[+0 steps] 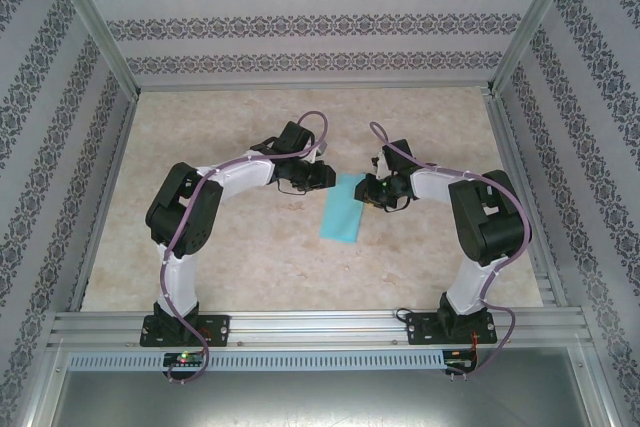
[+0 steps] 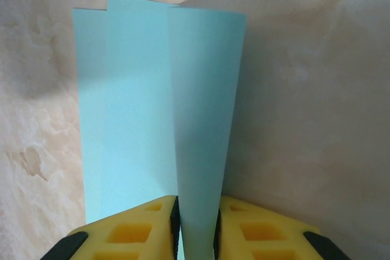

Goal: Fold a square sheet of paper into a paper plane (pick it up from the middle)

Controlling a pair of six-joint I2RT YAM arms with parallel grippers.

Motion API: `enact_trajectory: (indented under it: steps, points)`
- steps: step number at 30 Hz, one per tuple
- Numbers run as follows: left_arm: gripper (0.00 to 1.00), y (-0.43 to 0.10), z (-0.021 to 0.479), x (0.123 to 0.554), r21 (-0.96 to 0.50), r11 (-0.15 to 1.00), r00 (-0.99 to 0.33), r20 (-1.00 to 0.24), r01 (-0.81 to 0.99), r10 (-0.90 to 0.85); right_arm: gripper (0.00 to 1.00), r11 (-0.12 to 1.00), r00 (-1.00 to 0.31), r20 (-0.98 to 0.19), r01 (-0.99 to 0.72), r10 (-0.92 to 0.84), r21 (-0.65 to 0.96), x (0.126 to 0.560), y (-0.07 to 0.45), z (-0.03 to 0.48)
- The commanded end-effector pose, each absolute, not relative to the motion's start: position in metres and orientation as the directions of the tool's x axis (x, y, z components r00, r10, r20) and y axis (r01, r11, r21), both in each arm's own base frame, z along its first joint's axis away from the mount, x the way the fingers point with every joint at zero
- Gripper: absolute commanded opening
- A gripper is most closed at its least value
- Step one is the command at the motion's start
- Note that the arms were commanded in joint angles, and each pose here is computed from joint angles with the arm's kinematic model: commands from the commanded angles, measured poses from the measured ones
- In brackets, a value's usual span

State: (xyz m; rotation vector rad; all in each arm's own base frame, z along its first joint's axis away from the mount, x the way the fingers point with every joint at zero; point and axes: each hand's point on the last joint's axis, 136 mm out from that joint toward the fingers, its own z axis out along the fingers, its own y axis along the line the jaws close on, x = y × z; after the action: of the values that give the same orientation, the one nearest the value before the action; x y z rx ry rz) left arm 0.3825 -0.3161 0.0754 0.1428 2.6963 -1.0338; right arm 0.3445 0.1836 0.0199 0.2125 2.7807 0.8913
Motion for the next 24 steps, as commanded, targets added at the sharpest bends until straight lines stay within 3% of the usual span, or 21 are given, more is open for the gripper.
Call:
enact_trajectory:
  steps: [1,14,24]
  points:
    - [0.29,-0.310,0.077,0.387,-0.631,0.755,-0.962,-0.272,0.178,-0.001,0.23,0.795,-0.961,-0.165,0.080,0.221,0.601,0.344,0.180,0.024]
    - [0.29,-0.288,0.085,0.382,-0.617,0.772,-0.959,-0.282,0.156,-0.032,0.26,0.690,-0.960,-0.211,-0.026,0.185,0.723,0.353,0.210,0.061]
    - [0.30,-0.246,0.101,0.368,-0.622,0.774,-0.951,-0.293,0.115,-0.094,0.26,0.552,-0.971,-0.147,-0.019,0.188,0.834,0.356,0.243,0.078]
